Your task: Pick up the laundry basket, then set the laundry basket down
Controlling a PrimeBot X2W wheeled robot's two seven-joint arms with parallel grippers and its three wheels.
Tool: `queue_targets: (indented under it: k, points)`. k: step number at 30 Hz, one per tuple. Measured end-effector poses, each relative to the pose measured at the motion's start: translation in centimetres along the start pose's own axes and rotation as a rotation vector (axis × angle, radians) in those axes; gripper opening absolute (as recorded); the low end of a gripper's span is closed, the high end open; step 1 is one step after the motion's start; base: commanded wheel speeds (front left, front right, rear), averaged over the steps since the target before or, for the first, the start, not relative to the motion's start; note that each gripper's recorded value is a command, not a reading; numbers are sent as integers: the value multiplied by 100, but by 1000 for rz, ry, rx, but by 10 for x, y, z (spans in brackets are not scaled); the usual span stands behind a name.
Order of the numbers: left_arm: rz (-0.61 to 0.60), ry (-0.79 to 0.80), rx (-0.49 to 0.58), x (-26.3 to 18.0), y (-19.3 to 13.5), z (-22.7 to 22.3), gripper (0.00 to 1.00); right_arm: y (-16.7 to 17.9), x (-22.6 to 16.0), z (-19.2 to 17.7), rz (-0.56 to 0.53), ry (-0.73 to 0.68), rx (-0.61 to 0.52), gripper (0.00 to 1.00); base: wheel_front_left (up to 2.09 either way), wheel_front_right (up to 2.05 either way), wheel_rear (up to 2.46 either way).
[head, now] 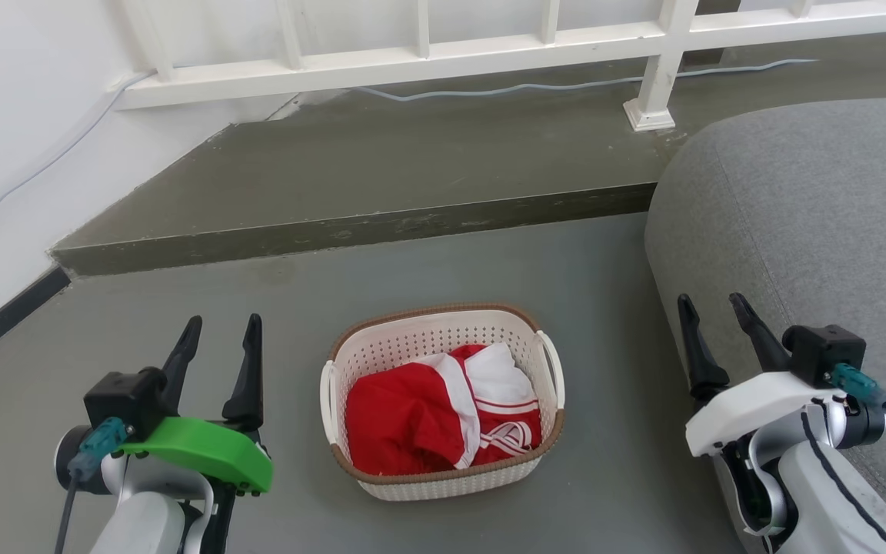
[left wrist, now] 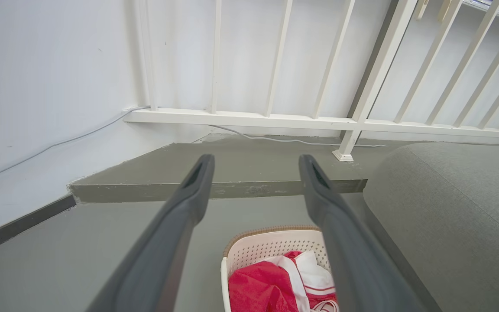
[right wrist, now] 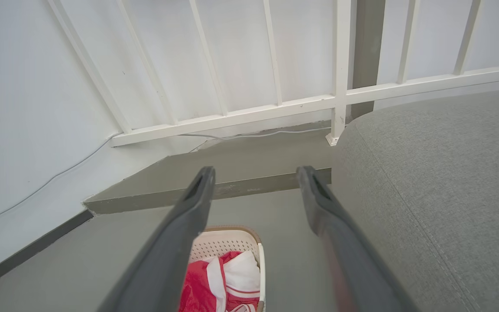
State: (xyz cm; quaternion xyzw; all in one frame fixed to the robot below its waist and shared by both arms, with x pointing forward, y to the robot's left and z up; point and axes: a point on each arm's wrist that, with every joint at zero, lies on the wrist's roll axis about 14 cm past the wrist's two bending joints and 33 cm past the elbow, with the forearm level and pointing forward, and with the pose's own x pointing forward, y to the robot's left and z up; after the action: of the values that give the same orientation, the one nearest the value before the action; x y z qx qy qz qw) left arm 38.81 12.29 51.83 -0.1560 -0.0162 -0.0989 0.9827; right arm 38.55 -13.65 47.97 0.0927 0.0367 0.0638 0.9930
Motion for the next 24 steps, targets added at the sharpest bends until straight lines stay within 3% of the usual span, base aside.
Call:
queue_targets:
  k: [12, 24]
  points:
    - [-11, -3, 116, -2, -4, -7, 100, 8, -1, -2, 19, -24, -135, 100, 0, 0, 0]
    - [11, 28, 113, -4, 3, -17, 100, 2, 0, -3, -9, -23, -120, 100, 0, 0, 0]
